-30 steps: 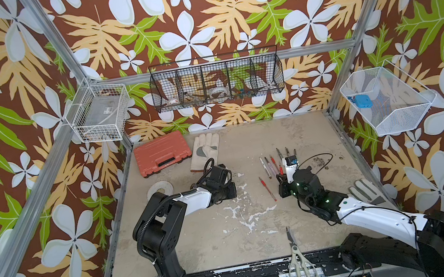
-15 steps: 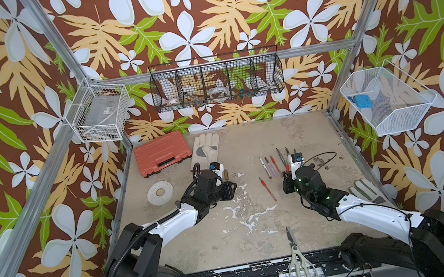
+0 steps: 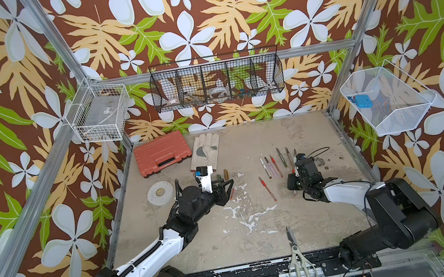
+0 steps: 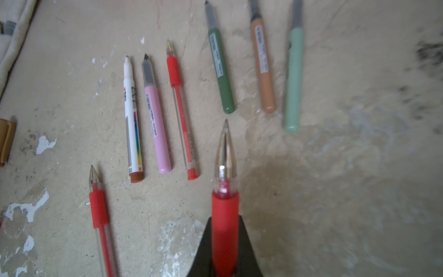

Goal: Remove pen caps from pens
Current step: Place the pen at the middle-right of the table.

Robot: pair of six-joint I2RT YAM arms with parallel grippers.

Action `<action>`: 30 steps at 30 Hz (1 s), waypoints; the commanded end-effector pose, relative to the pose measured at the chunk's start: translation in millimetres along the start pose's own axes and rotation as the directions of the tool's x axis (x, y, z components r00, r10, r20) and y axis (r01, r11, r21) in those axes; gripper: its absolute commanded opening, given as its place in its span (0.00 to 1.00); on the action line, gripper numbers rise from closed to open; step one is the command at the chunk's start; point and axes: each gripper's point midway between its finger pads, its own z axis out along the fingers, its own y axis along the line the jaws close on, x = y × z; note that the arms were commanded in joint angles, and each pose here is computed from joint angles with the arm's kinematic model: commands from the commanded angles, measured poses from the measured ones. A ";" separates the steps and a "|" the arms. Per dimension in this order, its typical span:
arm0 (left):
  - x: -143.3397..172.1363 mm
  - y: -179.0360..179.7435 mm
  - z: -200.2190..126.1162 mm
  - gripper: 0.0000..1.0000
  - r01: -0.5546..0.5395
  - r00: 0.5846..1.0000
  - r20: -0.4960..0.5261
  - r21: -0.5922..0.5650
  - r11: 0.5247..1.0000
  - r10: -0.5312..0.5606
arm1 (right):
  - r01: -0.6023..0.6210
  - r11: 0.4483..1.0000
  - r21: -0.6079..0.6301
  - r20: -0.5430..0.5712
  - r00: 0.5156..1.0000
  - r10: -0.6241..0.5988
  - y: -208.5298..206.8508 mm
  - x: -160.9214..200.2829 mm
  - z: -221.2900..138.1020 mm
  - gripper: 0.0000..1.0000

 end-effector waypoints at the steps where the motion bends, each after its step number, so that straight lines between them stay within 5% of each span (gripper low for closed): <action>1: -13.6 -3.3 -4.6 0.51 -0.010 0.998 0.068 0.006 1.000 0.010 | 0.026 1.000 -0.010 -0.084 0.996 -0.026 2.0 14.0 12.9 0.03; 12: -22.0 3.3 -16.1 0.52 -0.010 0.991 0.130 -0.039 0.999 0.015 | 0.037 0.999 0.032 -0.082 0.996 -0.034 -4.9 12.4 12.6 0.30; 18: -33.3 10.0 -33.1 0.61 -0.004 0.976 0.215 -0.085 0.996 0.022 | 0.023 1.000 0.020 0.015 1.000 -0.023 -4.7 -1.8 -12.5 0.35; 24: -45.9 18.3 -58.4 0.71 0.007 0.944 0.328 -0.136 0.991 0.038 | 0.028 0.999 -0.038 0.219 0.976 -0.019 3.2 -34.7 -57.4 0.38; 30: -53.3 29.1 -90.9 0.68 0.021 0.886 0.460 -0.179 0.984 0.065 | 0.020 0.997 -0.072 0.490 0.871 0.018 -0.9 -67.0 -122.2 0.43</action>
